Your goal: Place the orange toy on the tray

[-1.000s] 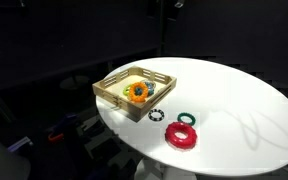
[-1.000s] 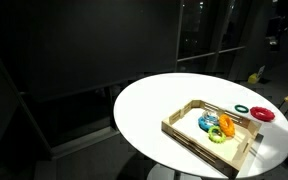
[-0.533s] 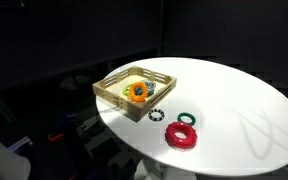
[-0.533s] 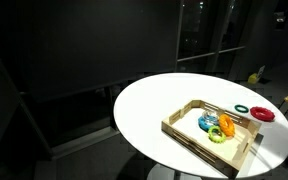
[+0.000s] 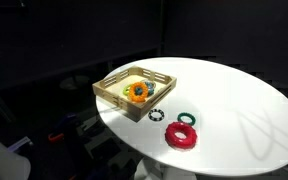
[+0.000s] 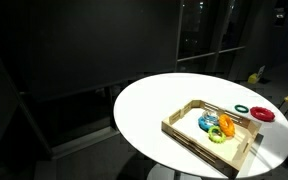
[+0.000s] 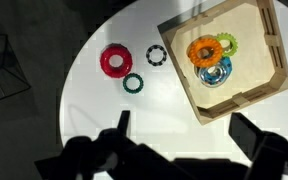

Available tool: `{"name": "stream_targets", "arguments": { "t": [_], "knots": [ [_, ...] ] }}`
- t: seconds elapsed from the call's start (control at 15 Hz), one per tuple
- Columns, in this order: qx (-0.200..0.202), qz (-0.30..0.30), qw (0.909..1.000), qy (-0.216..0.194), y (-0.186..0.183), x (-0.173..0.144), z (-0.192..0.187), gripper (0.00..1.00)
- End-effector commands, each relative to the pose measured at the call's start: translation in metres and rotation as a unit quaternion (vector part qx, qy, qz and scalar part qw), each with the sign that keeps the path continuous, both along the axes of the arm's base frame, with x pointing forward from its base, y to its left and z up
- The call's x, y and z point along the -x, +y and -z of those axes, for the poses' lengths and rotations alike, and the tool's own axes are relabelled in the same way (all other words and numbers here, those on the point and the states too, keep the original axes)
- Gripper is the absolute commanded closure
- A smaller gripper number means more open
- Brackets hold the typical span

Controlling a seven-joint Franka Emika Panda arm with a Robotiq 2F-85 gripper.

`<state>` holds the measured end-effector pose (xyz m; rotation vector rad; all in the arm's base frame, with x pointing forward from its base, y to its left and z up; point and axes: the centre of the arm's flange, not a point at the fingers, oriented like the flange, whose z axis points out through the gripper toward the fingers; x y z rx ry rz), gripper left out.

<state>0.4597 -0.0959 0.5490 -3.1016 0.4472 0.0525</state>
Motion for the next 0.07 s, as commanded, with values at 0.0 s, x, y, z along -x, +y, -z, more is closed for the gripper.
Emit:
{"name": "stream_targets", "arguments": {
  "t": [0.0],
  "knots": [
    [0.0, 0.0, 1.0, 0.0, 0.0, 0.0, 0.0, 0.0]
  ]
}}
